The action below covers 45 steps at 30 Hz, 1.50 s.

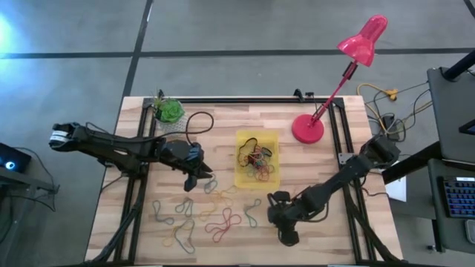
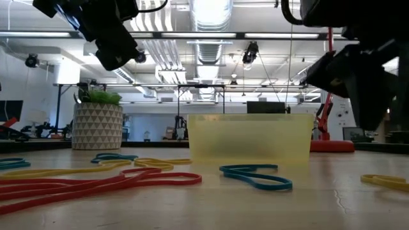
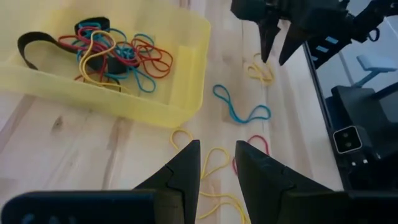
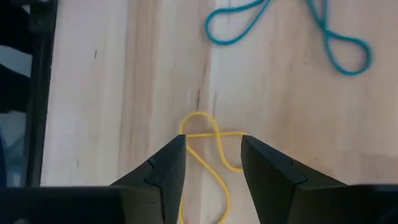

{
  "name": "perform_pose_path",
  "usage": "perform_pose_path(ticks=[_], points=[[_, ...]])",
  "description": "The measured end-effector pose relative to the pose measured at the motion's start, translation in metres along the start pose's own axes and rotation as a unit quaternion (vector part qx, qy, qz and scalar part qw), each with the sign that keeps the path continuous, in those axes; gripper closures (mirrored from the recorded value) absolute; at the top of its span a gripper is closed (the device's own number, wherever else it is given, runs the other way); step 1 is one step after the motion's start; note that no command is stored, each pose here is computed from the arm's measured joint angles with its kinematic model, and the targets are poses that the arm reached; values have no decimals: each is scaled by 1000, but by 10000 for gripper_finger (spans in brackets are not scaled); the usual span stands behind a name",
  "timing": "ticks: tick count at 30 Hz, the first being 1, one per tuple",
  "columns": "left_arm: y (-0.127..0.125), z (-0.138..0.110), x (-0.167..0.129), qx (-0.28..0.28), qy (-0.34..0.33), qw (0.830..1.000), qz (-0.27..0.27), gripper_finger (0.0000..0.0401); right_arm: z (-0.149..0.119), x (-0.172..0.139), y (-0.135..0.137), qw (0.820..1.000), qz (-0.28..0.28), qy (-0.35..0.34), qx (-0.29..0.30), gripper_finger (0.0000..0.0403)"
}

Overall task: Pick and place rubber bands into bin
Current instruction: Put the yellow rubber band into the bin

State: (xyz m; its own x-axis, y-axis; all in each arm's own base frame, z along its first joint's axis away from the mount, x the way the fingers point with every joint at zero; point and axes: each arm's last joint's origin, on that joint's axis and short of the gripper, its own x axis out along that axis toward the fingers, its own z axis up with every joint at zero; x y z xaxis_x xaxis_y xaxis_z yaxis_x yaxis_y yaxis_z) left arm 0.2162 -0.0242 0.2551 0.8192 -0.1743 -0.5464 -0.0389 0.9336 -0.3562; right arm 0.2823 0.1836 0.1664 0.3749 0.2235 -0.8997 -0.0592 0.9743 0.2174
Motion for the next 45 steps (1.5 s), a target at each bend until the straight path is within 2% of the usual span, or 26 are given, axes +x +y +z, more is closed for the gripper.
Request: perform_pose_path(ticks=[10,23,32,45], points=[[1,-2,2,0,4,1000,3,315,0,22,2,999,5,36,-21,232],[3,-6,4,-1,12,1000,6,315,8,45,7,999,-7,51,-19,251],[4,-10,5,-5,19,1000,8,315,16,54,12,997,-17,68,-17,287],[5,-12,6,-5,19,1000,7,315,10,50,9,994,-23,105,0,382]])
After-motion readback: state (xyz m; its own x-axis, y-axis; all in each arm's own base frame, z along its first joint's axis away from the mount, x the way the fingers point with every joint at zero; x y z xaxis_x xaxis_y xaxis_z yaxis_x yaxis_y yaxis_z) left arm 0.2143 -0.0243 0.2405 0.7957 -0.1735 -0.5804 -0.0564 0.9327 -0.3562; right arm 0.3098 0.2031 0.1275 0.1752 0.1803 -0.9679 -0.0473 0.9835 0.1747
